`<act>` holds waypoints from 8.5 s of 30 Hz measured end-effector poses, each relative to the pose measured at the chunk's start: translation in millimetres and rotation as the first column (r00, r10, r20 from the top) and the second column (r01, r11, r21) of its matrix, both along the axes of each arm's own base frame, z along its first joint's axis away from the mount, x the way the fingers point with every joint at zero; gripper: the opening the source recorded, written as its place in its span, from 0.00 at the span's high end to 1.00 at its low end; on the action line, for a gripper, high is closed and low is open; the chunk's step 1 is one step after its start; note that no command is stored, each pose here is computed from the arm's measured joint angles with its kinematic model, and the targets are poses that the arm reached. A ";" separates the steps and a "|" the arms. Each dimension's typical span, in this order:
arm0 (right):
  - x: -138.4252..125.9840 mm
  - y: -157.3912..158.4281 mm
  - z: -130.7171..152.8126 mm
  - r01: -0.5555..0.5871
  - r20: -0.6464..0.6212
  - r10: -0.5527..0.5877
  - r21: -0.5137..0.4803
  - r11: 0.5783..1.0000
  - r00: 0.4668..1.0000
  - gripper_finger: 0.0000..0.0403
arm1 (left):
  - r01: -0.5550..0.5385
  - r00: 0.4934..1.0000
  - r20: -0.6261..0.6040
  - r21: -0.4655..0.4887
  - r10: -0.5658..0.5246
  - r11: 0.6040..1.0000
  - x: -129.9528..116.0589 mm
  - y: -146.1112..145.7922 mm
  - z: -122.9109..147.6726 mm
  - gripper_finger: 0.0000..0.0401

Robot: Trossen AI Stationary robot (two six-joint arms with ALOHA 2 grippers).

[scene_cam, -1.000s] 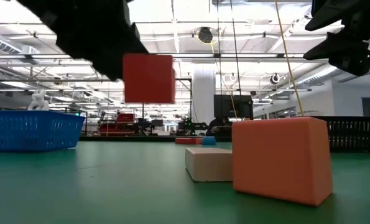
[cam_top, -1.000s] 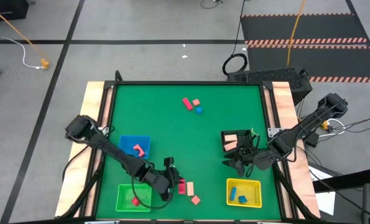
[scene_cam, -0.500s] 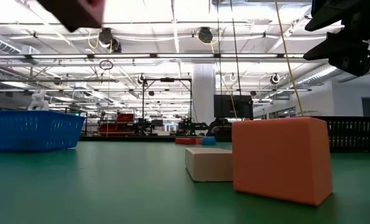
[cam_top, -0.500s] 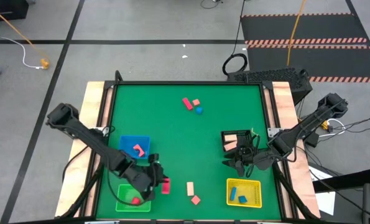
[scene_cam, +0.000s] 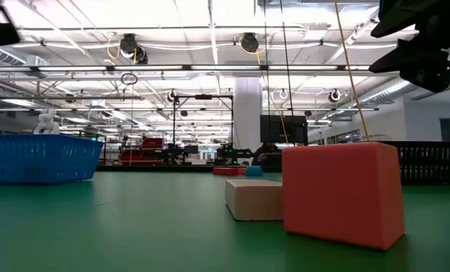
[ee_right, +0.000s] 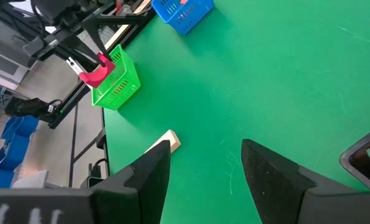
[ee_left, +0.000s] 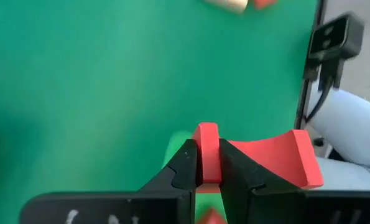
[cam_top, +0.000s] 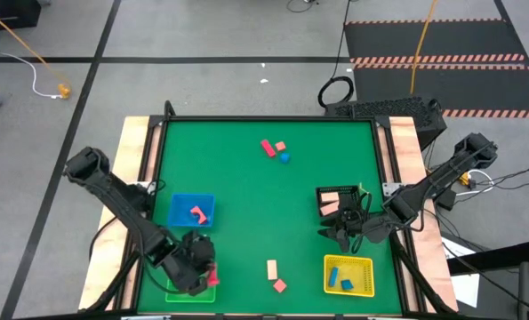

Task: Sort & place blocks by color
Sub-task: Put the bottom red block into the green bin, then put the white block into the black bin

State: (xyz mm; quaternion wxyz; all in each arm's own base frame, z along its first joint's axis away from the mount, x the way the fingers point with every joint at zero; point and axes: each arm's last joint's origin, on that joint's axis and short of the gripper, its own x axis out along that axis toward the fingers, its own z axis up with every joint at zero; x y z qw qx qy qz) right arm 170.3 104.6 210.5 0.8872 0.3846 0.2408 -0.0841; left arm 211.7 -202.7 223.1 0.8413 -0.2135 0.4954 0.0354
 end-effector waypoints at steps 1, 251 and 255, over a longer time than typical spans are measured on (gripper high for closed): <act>0.0 0.0 0.0 0.000 0.000 0.000 0.000 1.000 1.000 0.54 | -0.011 1.000 -0.014 -0.009 0.011 1.000 -2.7 -1.5 -0.5 0.89; 192.9 -10.8 -28.5 -0.107 -0.457 -0.109 -0.423 0.900 0.883 0.63 | 0.199 0.836 0.459 0.258 -0.301 0.946 -9.5 27.3 -5.7 0.64; 180.3 -6.8 -13.6 0.071 -0.413 -0.170 -0.244 0.967 0.895 0.63 | 0.198 0.836 0.460 0.257 -0.299 0.946 -9.4 27.4 -5.6 0.64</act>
